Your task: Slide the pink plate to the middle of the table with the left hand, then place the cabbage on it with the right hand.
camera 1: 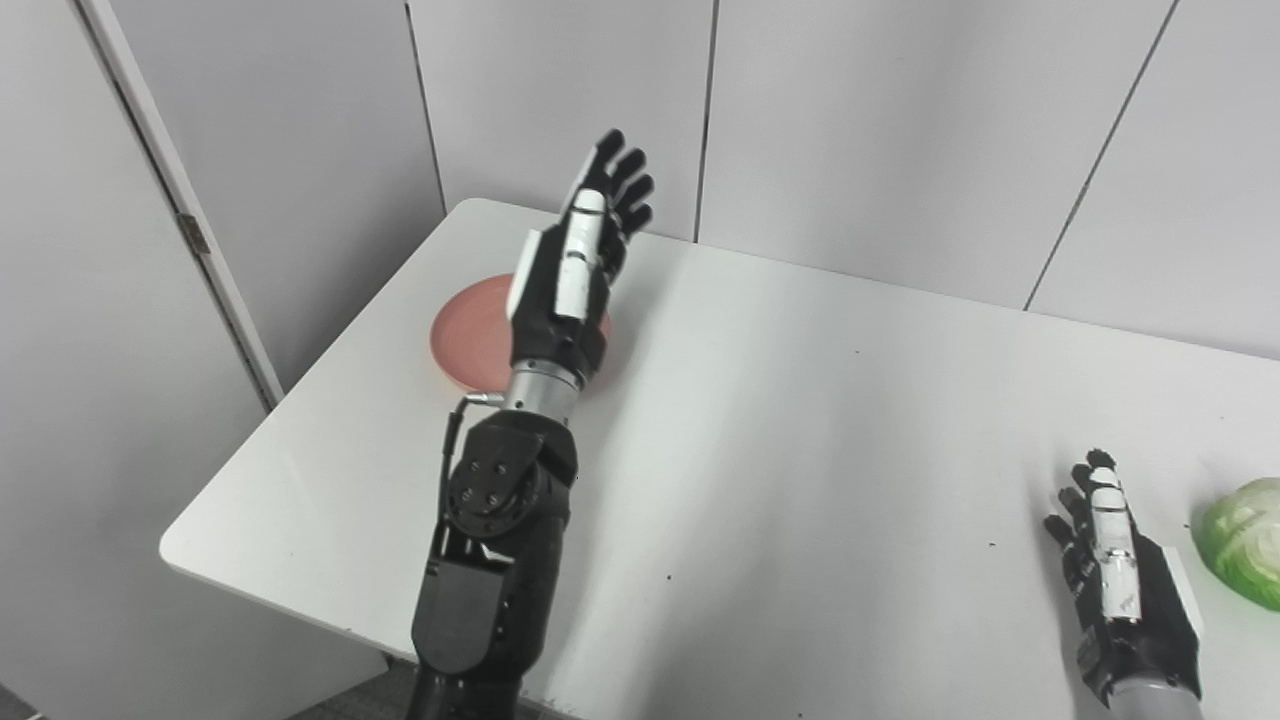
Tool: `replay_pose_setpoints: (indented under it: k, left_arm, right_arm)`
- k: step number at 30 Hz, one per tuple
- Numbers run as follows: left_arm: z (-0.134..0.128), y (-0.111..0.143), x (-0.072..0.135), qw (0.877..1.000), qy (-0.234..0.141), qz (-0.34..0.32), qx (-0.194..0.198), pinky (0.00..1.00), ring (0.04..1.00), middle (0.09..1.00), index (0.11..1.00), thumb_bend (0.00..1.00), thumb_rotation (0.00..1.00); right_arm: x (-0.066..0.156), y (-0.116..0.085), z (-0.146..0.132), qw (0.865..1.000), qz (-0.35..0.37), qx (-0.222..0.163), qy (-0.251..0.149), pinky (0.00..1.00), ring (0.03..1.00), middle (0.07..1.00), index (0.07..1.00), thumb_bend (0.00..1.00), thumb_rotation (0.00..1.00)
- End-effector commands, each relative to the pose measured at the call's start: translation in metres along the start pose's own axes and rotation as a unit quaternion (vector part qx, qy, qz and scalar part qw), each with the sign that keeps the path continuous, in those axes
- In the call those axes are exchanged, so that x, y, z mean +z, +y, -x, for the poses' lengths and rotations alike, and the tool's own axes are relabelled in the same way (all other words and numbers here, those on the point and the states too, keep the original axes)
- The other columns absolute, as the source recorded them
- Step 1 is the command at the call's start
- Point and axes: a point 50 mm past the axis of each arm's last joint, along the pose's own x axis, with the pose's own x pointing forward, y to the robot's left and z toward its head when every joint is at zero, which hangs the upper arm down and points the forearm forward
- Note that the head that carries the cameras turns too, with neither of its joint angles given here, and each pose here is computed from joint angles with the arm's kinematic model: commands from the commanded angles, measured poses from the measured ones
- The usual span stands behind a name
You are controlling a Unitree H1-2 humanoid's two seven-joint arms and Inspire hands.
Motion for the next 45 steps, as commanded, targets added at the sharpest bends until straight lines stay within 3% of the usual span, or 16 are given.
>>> replay_pose_setpoints:
  k: [1,10,19,32,45]
  left_arm:
    - [-0.015,0.004,0.020,0.998,-0.055,0.003,0.005,0.93,0.933,0.946,0.932,0.41,1.00]
    - [-0.024,0.046,0.036,0.994,-0.084,0.001,0.075,0.94,0.941,0.943,0.932,0.43,1.00]
    - [-0.030,0.108,0.036,0.986,-0.078,-0.012,0.146,0.91,0.925,0.929,0.922,0.43,1.00]
    - [-0.040,0.155,0.018,0.983,-0.044,-0.010,0.179,0.93,0.934,0.937,0.938,0.41,1.00]
    - [-0.047,0.176,0.006,0.983,-0.014,-0.004,0.183,0.95,0.950,0.950,0.937,0.39,1.00]
  right_arm:
    - [0.019,-0.002,-0.003,0.999,0.006,0.007,-0.034,1.00,1.000,1.000,1.000,0.16,1.00]
    - [0.021,-0.005,-0.002,0.999,0.009,0.010,-0.034,1.00,1.000,1.000,1.000,0.16,1.00]
    - [0.022,-0.003,-0.001,0.999,0.004,0.015,-0.032,1.00,1.000,1.000,1.000,0.13,1.00]
    - [0.023,-0.002,-0.001,0.999,-0.003,0.016,-0.034,1.00,1.000,1.000,1.000,0.10,1.00]
    - [0.022,-0.003,-0.001,0.999,-0.003,0.019,-0.037,1.00,1.000,1.000,1.000,0.11,1.00]
